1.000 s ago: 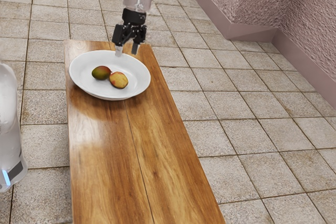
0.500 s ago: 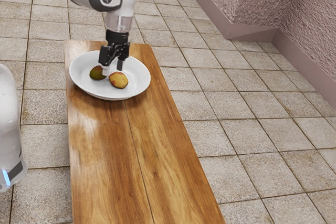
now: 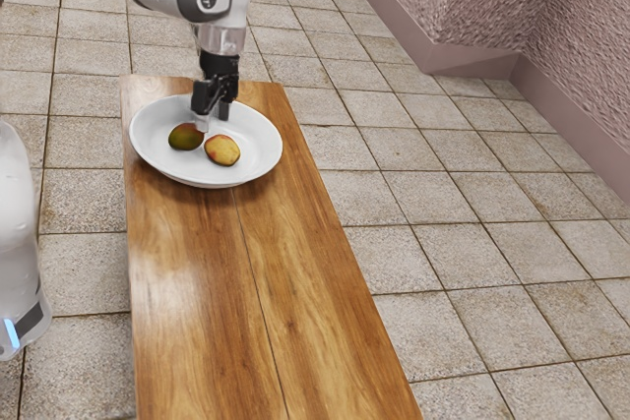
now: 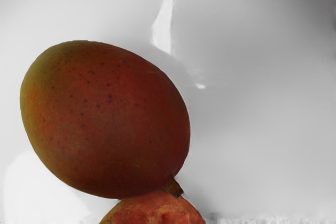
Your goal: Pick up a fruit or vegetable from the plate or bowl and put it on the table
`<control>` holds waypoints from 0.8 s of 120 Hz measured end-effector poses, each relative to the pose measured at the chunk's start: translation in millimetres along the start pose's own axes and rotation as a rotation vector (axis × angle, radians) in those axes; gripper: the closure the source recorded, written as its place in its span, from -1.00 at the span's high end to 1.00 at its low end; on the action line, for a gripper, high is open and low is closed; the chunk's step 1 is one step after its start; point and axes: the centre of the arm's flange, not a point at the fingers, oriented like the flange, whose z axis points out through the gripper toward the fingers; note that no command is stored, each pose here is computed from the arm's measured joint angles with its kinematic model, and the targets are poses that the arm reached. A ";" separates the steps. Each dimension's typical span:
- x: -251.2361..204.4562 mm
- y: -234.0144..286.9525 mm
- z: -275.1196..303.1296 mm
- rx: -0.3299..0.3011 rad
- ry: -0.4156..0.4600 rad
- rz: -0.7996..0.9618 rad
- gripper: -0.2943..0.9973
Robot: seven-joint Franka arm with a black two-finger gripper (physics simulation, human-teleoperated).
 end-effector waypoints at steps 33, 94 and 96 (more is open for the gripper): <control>-28.4 2.1 6.1 -0.054 -0.008 0.070 0.54; -42.1 -1.9 22.8 -0.041 -0.026 0.099 0.54; -41.4 -3.3 24.1 -0.038 -0.028 0.099 0.54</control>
